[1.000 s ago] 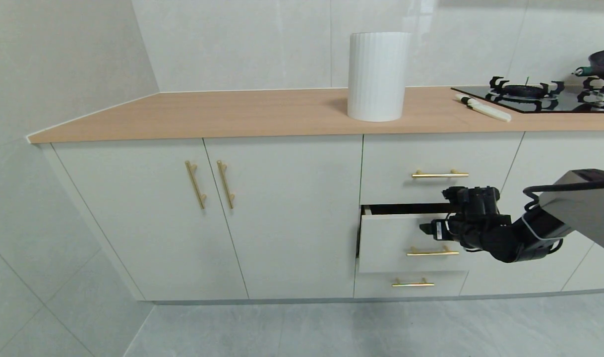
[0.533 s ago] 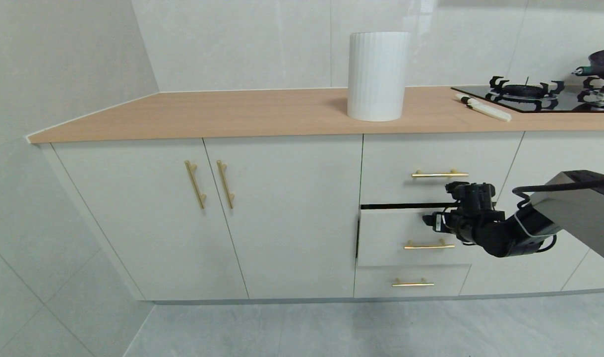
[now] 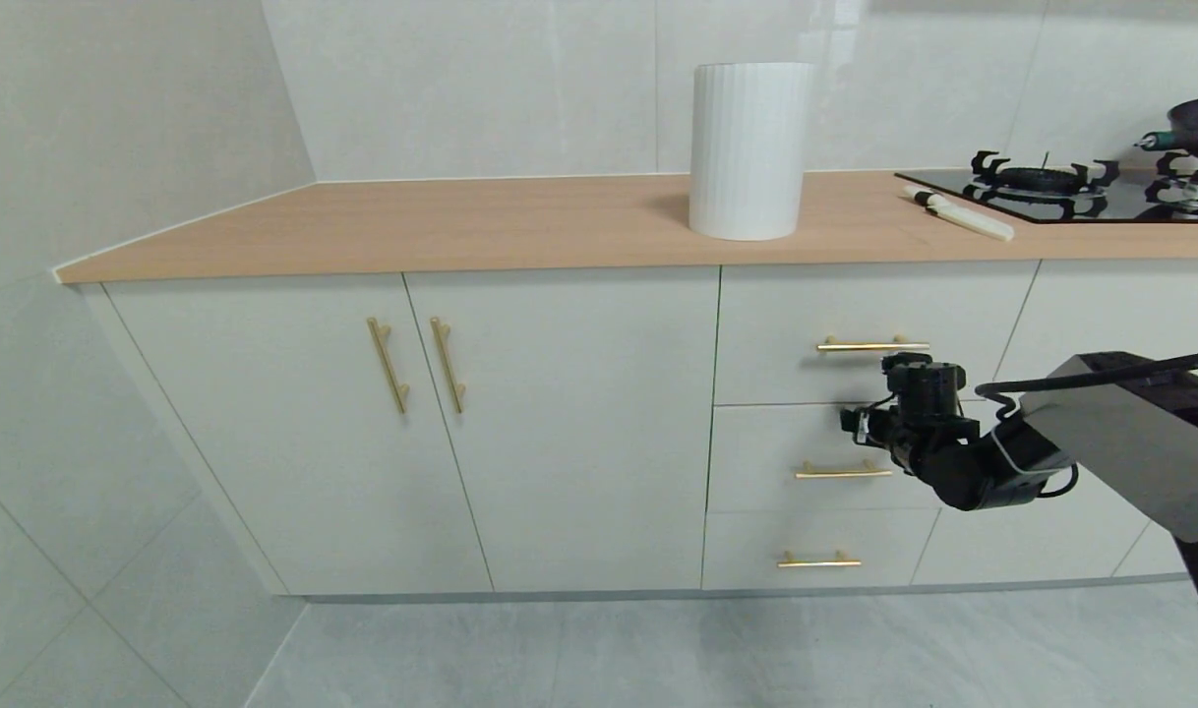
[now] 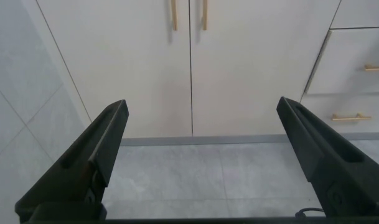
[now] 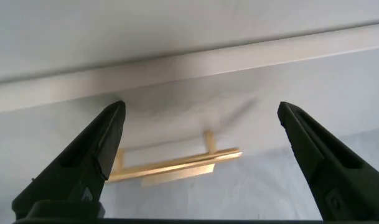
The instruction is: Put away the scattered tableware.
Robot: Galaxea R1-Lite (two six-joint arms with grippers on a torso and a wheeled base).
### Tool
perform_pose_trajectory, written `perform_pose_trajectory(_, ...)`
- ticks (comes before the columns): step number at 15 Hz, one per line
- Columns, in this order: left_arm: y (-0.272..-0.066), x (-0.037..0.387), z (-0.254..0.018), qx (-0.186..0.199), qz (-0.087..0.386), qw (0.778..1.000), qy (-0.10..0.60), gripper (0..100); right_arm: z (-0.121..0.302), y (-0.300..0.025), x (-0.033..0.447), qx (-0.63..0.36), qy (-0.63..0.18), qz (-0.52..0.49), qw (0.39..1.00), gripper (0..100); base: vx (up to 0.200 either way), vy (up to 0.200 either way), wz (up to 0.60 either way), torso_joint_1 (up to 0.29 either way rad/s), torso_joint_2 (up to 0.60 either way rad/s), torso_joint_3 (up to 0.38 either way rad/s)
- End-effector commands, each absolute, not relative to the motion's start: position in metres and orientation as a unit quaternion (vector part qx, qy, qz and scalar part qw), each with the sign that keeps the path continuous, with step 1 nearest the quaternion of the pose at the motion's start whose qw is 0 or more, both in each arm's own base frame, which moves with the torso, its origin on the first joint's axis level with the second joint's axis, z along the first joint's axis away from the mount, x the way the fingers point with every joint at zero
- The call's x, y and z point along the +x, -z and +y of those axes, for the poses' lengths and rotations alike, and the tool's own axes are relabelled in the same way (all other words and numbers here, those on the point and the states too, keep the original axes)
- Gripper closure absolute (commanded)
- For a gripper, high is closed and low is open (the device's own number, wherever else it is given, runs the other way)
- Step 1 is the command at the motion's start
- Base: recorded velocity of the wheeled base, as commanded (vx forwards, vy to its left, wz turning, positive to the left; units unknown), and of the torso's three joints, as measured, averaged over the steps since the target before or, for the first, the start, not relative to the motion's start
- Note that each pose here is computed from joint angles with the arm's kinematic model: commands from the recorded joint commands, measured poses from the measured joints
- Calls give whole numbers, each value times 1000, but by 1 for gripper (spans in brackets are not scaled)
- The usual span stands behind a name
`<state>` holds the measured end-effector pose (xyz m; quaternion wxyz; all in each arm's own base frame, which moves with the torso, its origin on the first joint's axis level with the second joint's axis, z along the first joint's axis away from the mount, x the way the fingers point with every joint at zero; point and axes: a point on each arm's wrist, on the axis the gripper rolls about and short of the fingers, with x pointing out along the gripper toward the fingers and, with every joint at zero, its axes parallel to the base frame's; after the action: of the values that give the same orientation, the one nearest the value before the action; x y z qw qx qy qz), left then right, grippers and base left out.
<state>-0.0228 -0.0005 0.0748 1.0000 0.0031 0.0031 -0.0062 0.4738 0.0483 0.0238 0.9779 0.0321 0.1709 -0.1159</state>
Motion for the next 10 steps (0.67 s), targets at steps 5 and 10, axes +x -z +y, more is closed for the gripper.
perform_pose_trajectory(5, -75, -23, 0, 3, 3, 1000, 6, 0, 49, -13, 480, 31, 125, 169, 977, 0, 0, 0, 0, 0, 0, 0)
perform_pose_trajectory(10, -75, -23, 0, 3, 3, 1000, 6, 0, 47, -36, 467, 40, 123, 163, 978, 0, 0, 0, 0, 0, 0, 0)
